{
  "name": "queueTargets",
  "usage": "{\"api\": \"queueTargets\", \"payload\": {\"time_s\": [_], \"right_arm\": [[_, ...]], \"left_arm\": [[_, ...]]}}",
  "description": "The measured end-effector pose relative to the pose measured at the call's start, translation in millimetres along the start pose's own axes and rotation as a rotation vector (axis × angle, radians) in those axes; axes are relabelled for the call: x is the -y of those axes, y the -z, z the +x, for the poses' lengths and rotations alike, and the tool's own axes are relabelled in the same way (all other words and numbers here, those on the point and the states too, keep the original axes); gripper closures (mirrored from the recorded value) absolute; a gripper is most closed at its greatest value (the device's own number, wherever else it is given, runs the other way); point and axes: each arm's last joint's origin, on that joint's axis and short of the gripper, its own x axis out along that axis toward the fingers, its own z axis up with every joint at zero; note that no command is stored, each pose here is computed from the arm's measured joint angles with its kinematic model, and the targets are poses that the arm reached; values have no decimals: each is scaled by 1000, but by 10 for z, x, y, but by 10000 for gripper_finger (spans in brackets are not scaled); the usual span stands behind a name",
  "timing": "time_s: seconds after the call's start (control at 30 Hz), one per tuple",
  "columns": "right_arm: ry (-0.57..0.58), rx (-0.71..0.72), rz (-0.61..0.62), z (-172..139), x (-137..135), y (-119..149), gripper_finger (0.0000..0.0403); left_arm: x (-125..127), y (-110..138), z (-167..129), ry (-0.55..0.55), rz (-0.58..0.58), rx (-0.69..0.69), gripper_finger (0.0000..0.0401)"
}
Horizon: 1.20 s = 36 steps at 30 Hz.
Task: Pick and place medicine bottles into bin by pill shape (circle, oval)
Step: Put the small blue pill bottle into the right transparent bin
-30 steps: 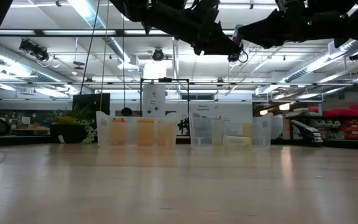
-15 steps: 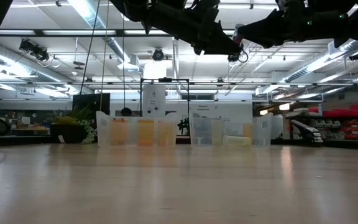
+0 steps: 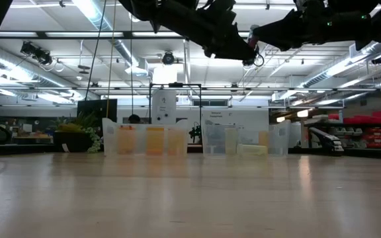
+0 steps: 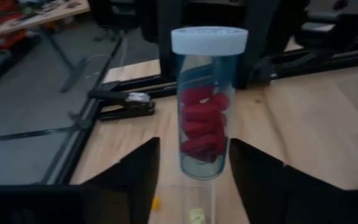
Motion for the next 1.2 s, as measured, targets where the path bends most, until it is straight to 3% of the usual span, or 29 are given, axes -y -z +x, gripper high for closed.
{"api": "queueTargets", "payload": {"time_s": [0.2, 0.37, 0.73, 1.03, 1.2], "right_arm": [[-1, -5, 11, 0, -1, 4, 272], [-4, -24, 12, 7, -2, 25, 272], [37, -111, 13, 207, 4, 250, 272], [132, -127, 23, 474, 208, 320, 272], [125, -223, 36, 808, 341, 285, 272]], "left_arm": [[50, -23, -92, -17, 34, -65, 141], [143, -64, -250, 2, 45, -152, 132], [588, 193, -526, 50, 49, -546, 170], [973, 807, -634, 16, 100, -682, 206], [1058, 951, -694, 15, 78, -665, 218]]}}
